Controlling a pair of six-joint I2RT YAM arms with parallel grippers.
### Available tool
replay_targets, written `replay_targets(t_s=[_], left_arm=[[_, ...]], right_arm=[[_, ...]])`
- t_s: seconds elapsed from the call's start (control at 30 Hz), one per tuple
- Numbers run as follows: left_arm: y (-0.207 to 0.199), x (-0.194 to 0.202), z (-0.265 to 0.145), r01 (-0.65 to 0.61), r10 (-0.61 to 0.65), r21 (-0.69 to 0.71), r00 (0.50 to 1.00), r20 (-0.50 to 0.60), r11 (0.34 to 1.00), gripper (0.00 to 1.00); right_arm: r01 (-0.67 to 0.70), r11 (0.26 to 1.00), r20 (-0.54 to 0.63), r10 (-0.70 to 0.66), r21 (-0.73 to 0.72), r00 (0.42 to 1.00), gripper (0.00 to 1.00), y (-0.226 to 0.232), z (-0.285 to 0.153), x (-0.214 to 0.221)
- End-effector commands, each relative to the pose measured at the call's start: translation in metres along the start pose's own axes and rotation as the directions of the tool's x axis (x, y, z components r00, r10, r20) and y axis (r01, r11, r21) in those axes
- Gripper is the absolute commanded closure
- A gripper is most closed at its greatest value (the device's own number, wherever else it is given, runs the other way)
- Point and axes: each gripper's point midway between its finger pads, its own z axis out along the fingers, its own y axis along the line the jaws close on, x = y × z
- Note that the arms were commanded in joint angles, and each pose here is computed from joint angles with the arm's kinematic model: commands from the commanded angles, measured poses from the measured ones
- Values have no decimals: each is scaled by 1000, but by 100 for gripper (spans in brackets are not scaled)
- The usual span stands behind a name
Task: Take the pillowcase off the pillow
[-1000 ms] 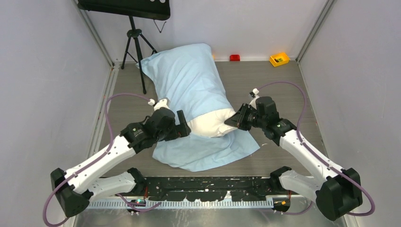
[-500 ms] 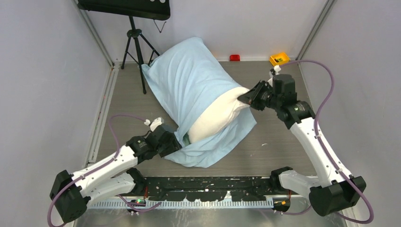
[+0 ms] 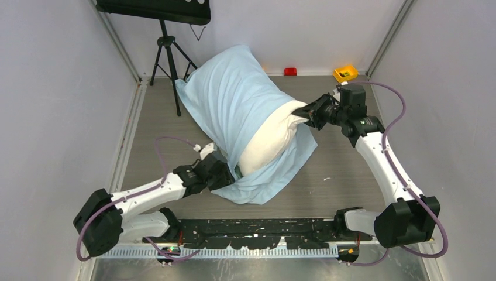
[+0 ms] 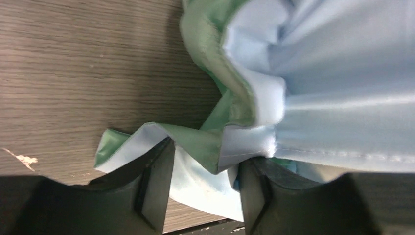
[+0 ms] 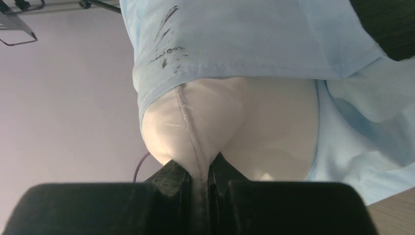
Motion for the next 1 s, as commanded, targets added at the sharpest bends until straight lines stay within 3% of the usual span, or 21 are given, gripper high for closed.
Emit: replay_targets(t_s=[0.0, 0.07, 0.27, 0.4, 0.67, 0.87, 0.97], left_arm=[[-34, -2, -13, -195, 191, 44, 978, 90, 980, 47], [-62, 1, -22, -235, 221, 116, 968, 121, 965, 43], [-98, 29, -27, -268, 269, 258, 963, 31, 928, 35], [-81, 40, -9, -304, 297, 179, 953, 63, 936, 32], [-21, 32, 34, -186, 177, 57, 975, 135, 981, 33], [-21, 13, 20, -212, 206, 14, 962, 180, 977, 33], [-30, -7, 3, -242, 236, -4, 942, 239, 970, 33]], right_arm=[[45, 965, 86, -24, -257, 996, 100, 70, -19, -16], [62, 974, 110, -39, -217, 993, 100, 61, -18, -17], [63, 980, 121, -41, -190, 992, 100, 52, -13, -19], [60, 976, 122, -34, -209, 992, 100, 66, -15, -24], [44, 945, 128, -2, -324, 992, 100, 123, -49, -42], [79, 948, 115, -46, -308, 992, 100, 118, -59, -37], [111, 961, 107, -86, -254, 991, 94, 95, -55, -33]])
